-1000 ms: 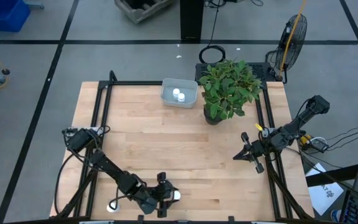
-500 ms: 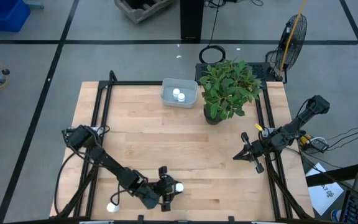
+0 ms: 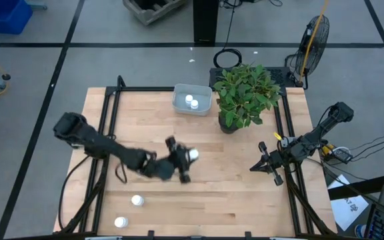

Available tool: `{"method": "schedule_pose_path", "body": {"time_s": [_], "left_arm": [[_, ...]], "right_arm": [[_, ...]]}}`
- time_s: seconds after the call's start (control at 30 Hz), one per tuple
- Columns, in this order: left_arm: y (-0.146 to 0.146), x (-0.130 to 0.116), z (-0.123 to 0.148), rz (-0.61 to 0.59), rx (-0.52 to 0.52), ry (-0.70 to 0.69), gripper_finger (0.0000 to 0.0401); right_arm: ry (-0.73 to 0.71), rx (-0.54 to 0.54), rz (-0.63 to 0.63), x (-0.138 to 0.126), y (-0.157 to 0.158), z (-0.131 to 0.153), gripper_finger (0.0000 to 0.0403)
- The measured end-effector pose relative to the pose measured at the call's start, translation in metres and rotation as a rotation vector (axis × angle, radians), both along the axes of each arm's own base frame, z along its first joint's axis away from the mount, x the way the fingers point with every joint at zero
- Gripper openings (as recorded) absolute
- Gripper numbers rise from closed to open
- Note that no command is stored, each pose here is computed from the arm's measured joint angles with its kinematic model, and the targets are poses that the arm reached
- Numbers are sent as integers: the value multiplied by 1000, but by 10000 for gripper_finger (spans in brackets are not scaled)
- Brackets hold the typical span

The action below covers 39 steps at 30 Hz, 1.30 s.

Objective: Pick and place pill bottles into a basket
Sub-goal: Put the white pill bottle into the gray bin

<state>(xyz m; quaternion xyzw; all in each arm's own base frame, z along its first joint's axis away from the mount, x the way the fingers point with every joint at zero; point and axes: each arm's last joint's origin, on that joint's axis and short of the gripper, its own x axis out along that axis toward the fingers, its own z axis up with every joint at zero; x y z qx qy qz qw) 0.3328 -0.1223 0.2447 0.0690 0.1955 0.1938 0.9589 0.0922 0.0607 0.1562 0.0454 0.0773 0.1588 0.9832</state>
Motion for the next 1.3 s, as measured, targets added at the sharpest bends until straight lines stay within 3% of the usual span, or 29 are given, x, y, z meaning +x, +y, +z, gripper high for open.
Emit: {"method": "schedule_pose_path", "body": {"time_s": [0.3,0.43,0.63,0.8,0.97,1.3], "left_arm": [[125,5,42,134,-13,-65,163],[184,6,38,217,-43,-82,164],[252,13,21,229,-99,-197,166],[291,17,-4,262,-126,-166,162],[318,29,-12,233,-172,-164,168],[338,50,-25,257,-240,-17,167]], "right_arm": [[0,0,0,0,0,0,4],[0,0,0,0,0,0,4],[0,0,0,0,0,0,4],[1,-1,1,0,0,0,4],[1,-1,0,0,0,0,4],[1,-1,1,0,0,0,4]]}}
